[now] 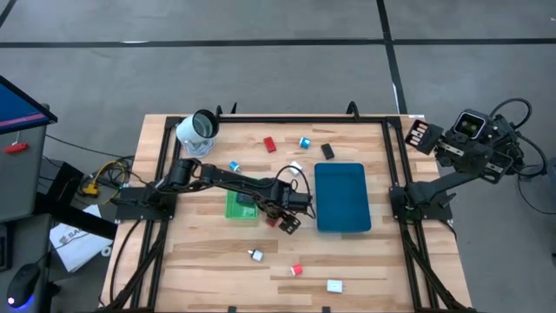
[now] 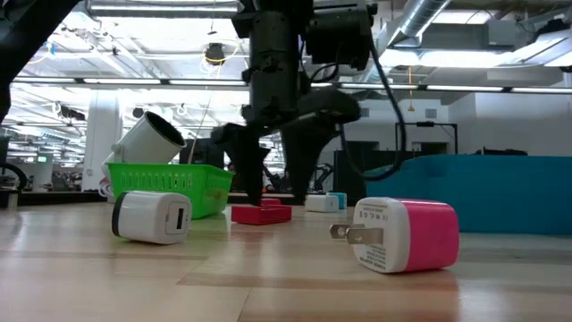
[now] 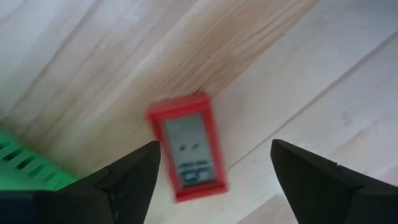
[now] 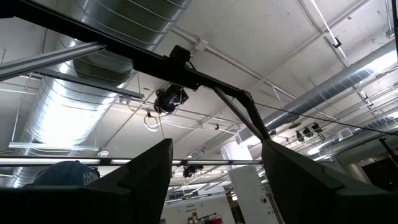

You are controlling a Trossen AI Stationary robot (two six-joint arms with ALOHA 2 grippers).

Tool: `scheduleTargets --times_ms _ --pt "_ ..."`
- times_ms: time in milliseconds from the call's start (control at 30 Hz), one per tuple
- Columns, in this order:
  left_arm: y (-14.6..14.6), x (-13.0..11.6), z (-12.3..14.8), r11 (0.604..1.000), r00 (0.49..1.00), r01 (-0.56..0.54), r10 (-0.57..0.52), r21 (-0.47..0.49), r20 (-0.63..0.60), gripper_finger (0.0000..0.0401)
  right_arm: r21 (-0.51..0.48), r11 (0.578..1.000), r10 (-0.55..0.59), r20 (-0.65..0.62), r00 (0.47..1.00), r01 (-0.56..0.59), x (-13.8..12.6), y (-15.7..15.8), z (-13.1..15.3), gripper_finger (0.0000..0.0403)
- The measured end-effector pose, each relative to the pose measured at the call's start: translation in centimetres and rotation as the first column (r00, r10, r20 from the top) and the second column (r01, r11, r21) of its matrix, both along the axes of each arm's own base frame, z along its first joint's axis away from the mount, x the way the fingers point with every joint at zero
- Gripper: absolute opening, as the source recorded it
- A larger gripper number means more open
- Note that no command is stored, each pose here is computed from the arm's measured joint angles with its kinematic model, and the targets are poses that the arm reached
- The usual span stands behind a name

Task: Pick & Place Office items
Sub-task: Put the bottom red digital timer into the green basket

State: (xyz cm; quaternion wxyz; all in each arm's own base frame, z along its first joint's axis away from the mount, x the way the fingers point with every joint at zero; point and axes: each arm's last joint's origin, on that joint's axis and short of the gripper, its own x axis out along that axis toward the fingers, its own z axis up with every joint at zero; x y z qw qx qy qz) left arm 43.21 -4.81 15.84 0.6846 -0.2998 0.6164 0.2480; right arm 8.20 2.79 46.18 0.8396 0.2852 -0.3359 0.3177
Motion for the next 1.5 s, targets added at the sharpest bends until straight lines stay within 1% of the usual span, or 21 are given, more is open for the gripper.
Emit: scheduleTargets --times_ms 167,300,733,900,1033,1133,1267,1500 --pt "0.0 0.0 -0.4 1.000 1.000 -0.017 0.017 -0.003 -0.014 0.0301 -0.003 1.000 0.003 0.001 1.000 -0.003 0.0 0.0 0.0 0.0240" --pt "-0.1 0.1 -1.3 0.999 0.999 -0.029 0.028 -0.026 -0.039 0.0301 -0.001 1.000 0.007 0.000 1.000 -0.007 0.0 0.0 0.0 0.0240" --pt "-0.3 0.2 -1.3 0.998 0.999 -0.036 0.035 -0.048 -0.030 0.0301 -0.010 1.000 0.027 0.000 1.000 -0.027 0.0 0.1 0.0 0.0240" --pt "-1.0 0.1 -1.2 0.997 0.999 -0.019 0.017 -0.081 -0.035 0.0301 -0.013 0.999 0.033 0.000 0.999 -0.033 0.0 0.1 0.0 0.0240" --pt "-1.7 0.0 -1.2 0.996 0.999 -0.005 0.002 -0.084 -0.036 0.0301 -0.015 0.999 0.045 0.003 0.999 -0.045 -0.1 0.2 0.0 0.0240" --pt "-2.0 -0.1 -1.2 0.996 0.999 -0.019 0.015 -0.087 -0.039 0.0299 -0.022 0.998 0.050 0.013 0.999 -0.050 -0.3 0.3 0.0 0.0240" --pt "-2.1 0.0 -1.5 0.995 0.998 -0.040 0.036 -0.090 -0.048 0.0277 -0.030 0.998 0.054 0.019 0.998 -0.053 -0.5 0.3 0.0 0.0240" --pt "-2.1 0.1 -1.6 0.994 0.998 -0.047 0.044 -0.094 -0.037 0.0197 -0.030 0.998 0.053 0.025 0.998 -0.053 -0.7 0.3 0.1 0.0240"
